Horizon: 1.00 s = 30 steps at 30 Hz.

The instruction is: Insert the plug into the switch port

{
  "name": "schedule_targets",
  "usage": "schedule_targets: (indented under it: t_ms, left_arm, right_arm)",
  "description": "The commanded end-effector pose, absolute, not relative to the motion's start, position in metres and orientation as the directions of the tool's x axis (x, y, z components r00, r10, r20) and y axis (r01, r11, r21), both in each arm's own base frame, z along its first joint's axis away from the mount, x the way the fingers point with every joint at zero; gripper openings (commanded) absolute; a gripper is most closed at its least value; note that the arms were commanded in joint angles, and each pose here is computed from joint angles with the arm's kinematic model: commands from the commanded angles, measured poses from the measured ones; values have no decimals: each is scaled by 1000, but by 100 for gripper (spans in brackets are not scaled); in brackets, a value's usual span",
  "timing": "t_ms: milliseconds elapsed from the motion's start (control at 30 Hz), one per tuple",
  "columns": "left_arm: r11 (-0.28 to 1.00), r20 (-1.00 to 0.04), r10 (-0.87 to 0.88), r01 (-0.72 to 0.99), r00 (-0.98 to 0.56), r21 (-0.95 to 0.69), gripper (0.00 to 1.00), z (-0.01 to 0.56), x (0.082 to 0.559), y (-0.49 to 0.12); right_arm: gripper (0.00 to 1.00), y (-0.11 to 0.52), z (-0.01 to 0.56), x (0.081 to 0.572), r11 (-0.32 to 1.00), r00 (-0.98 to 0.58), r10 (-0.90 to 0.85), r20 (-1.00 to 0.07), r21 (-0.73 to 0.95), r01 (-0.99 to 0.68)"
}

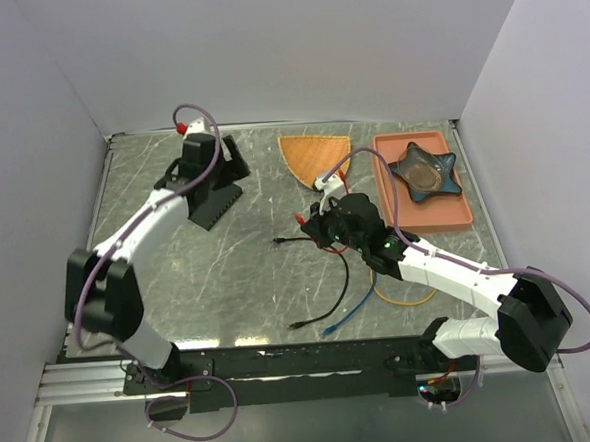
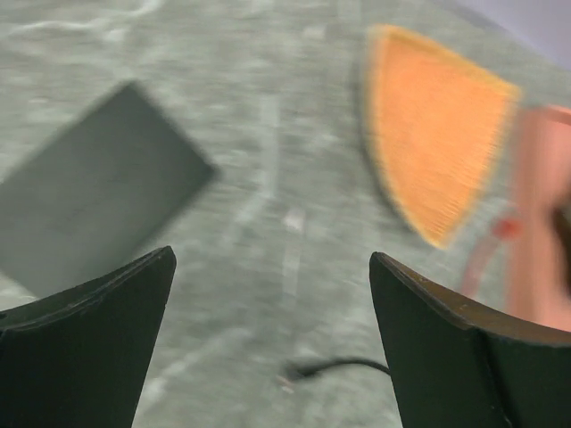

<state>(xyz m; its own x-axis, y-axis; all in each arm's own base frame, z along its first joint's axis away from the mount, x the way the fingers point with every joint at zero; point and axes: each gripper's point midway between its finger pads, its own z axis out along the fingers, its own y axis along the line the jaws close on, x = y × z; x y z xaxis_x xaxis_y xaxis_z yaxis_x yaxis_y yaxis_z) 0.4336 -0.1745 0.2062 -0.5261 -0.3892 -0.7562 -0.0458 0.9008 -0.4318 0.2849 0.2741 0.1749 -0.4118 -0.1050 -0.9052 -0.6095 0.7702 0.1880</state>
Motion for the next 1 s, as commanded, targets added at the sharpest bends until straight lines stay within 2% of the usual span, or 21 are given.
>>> schedule_targets:
  t_ms: [0, 200, 233, 267, 333, 433, 667, 967]
  left_arm:
    - [924, -730, -362, -118, -579, -364, 96, 186, 470, -138]
    - [943, -686, -334, -233, -647, -239, 96, 150, 526, -98]
    - [945, -717, -326, -241, -617, -222, 96, 163, 542, -91]
    - [949, -694, -312, -243, -649, -200, 96, 141, 549, -92]
    - [953, -691, -303, -227, -657, -202, 96, 140, 562, -94]
    - [957, -659, -285, -239, -696, -162, 96, 109, 568, -92]
    - [962, -600, -269, -244, -753, -125, 99, 61, 549, -88]
    - [965, -469, -264, -231, -843, -127, 89, 15, 492, -92]
  right_arm:
    - [0, 274, 184, 282, 754, -391, -88, -916, 195, -628]
    - [0, 275, 174, 276, 737, -418, -113, -901, 206, -643]
    - [0, 276, 172, 275, 736, -424, -120, -898, 206, -644]
    - [0, 276, 172, 274, 733, -425, -126, -896, 205, -649]
    - [0, 277, 169, 272, 728, -429, -134, -893, 205, -654]
    - [0, 277, 169, 270, 717, -434, -135, -891, 214, -663]
    - [0, 276, 165, 265, 710, -441, -153, -884, 212, -671]
    - [0, 276, 166, 259, 699, -445, -163, -881, 215, -682]
